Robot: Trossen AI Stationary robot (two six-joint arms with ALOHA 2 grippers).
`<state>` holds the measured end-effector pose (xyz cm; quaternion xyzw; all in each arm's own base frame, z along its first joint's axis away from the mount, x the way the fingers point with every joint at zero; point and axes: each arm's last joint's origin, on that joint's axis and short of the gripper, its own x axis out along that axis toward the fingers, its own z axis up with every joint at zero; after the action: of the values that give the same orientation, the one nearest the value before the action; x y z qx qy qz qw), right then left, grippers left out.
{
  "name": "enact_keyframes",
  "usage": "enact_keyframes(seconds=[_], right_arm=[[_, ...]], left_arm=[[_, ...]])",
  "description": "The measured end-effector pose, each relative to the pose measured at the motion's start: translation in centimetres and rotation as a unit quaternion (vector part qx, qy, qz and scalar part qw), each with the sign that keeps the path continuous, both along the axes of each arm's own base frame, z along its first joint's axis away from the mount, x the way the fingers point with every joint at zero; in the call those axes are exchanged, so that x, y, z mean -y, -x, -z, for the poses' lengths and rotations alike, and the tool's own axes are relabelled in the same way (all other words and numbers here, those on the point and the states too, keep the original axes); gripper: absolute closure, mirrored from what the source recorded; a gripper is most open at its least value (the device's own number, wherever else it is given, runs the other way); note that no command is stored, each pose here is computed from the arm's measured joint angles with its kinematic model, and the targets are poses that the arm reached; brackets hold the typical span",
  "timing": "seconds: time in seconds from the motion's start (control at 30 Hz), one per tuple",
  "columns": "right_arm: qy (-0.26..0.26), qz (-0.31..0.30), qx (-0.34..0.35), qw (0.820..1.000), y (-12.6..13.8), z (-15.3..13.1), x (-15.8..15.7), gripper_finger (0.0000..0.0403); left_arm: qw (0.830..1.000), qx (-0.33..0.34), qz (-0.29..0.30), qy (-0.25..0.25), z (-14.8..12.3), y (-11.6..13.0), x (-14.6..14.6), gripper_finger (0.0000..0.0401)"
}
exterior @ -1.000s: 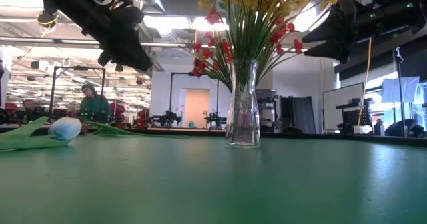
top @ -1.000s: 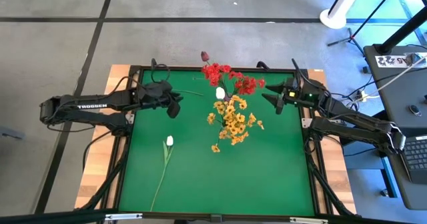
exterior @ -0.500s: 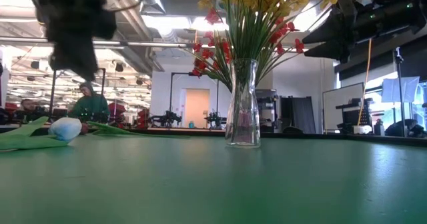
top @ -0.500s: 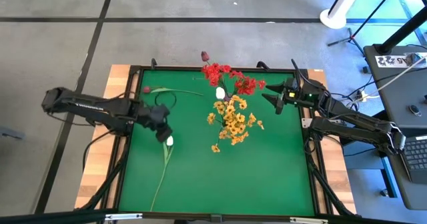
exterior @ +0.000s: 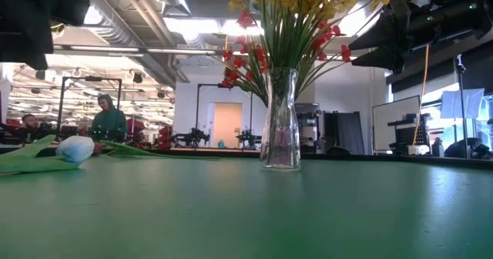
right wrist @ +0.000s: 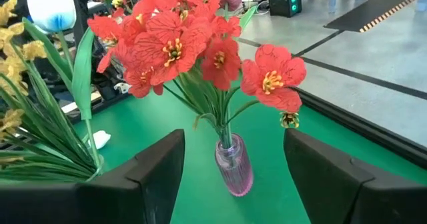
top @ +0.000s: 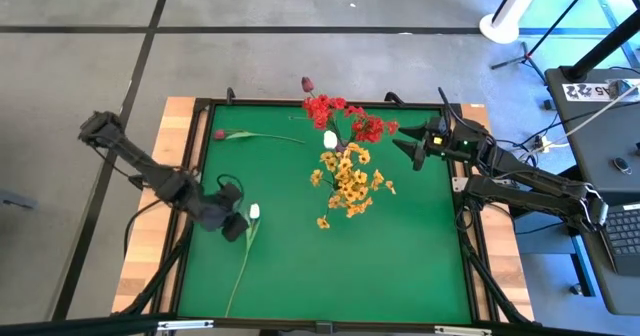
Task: Sort flowers into vase by color
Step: Put the white tulip into the transparent vase
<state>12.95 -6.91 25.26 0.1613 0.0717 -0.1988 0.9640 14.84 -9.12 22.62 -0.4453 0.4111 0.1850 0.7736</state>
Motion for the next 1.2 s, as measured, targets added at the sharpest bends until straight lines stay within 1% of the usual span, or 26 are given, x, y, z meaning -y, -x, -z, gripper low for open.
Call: enact_keyframes(seconds=[0.1,0.3,0.4,0.57,0.67,0.83,0.97,1.1,1.2], right_arm=[[-0.009,-0.001,0.004,1.0,0.0,0.0,0.0,0.0148],[-0.017,-0.017,0.005,1.0,0.0,0.0,-0.1,0.0148],[-0.017,-0.017,0.005,1.0,0.0,0.0,-0.1,0.0148],[-0.019,-0.025,0.005,0.999,0.0,0.0,-0.2,0.0148],[-0.02,-0.026,0.005,0.999,-0.1,0.1,-0.2,0.0148],[-0.023,-0.025,-0.001,0.999,-0.2,0.2,-0.1,0.0148],[-0.024,-0.025,0.0,0.999,-0.2,0.2,-0.1,0.0148],[-0.031,-0.023,0.003,0.999,-0.2,0.2,-0.1,0.0148],[-0.033,-0.023,0.003,0.999,-0.2,0.2,-0.1,0.0148]], left_arm=[[1.0,-0.005,-0.021,-0.011,0.8,0.0,1.3,0.0292],[0.999,-0.044,-0.022,-0.014,3.3,-0.9,3.8,0.0292],[0.997,-0.079,-0.011,-0.011,4.7,-1.4,4.6,0.0292],[0.99,-0.14,-0.019,-0.007,6.6,-2.2,5.5,0.0292],[0.987,-0.158,-0.026,-0.017,7.4,-3.0,5.7,0.0292],[0.986,-0.16,-0.026,-0.029,8.7,-4.6,6.1,0.0292],[0.979,-0.199,-0.039,-0.03,9.8,-5.1,5.9,0.0292],[0.975,-0.217,-0.044,-0.027,10.0,-5.3,5.5,0.0293],[0.976,-0.213,-0.026,-0.041,9.5,-5.6,5.4,0.0314]])
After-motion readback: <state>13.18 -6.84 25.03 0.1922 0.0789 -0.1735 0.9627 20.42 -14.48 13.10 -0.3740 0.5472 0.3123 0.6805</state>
